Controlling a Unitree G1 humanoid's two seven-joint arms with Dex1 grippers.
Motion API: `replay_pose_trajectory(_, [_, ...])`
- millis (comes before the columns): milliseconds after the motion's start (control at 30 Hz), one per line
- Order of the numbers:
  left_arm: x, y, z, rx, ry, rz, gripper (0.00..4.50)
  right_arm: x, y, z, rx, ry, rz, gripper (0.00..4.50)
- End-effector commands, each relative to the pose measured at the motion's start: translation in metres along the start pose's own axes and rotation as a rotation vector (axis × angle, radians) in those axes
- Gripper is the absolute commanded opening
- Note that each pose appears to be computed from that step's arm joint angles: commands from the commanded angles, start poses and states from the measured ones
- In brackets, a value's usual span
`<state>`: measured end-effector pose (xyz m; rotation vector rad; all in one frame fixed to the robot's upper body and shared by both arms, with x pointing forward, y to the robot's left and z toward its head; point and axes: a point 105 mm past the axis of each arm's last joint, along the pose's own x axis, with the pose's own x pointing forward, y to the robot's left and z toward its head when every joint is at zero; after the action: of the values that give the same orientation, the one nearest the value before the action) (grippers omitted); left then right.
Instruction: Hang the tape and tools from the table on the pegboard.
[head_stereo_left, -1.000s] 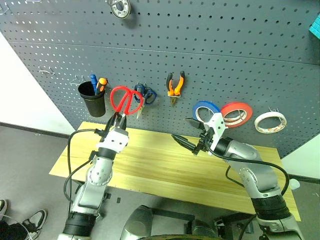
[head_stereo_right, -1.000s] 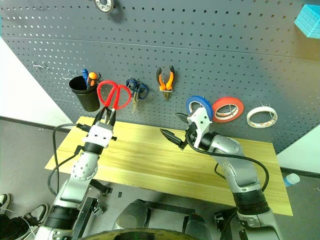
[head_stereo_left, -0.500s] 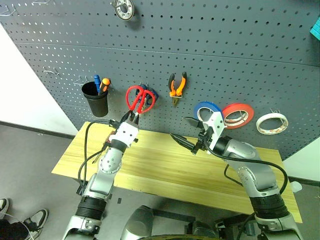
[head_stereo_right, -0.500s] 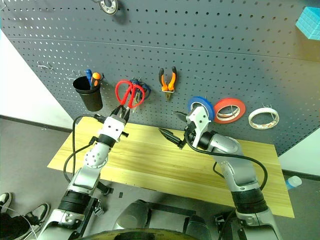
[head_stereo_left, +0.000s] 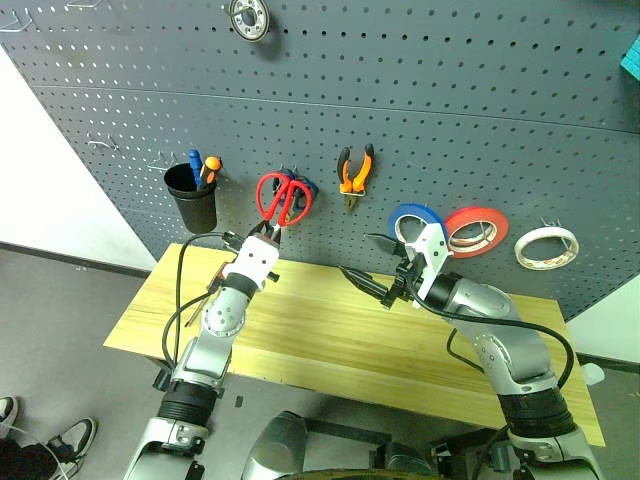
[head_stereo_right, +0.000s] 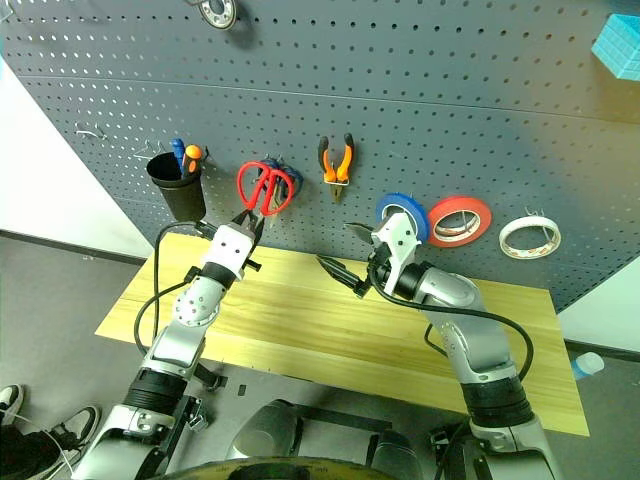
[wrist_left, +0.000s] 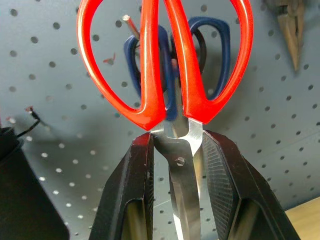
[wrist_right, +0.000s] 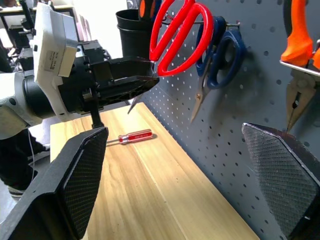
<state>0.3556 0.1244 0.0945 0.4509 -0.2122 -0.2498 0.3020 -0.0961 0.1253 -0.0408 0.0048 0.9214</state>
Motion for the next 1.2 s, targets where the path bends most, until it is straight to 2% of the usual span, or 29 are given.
replay_pose_trajectory(33, [0.009, 0.006, 0.003, -0.021, 0.002, 0.021, 1.06, 0.001, 0.004, 0.012, -0.035, -0.038, 0.010, 4.50])
replay_pose_trajectory(233, [0.020, 0.007, -0.016, -0.056, 0.099, 0.045, 1.06, 0.001, 0.004, 0.012, -0.036, -0.038, 0.004, 4.50])
replay_pose_trajectory(667, [0.028, 0.002, -0.017, -0.088, 0.110, 0.043, 1.06, 0.000, 0.005, 0.010, -0.029, -0.035, -0.003, 4.50])
replay_pose_trajectory(700, [0.028, 0.003, -0.017, -0.109, 0.107, 0.049, 1.77, 0.000, 0.006, 0.010, -0.028, -0.035, -0.004, 4.50])
replay_pose_trajectory(967, [0.028, 0.007, -0.016, -0.157, 0.108, 0.067, 4.39, -0.001, 0.007, 0.009, -0.022, -0.031, -0.004, 4.50])
replay_pose_trajectory(1200, [0.017, 0.004, -0.026, -0.174, 0.170, 0.013, 4.46, -0.001, 0.007, 0.007, -0.018, -0.027, -0.004, 4.50])
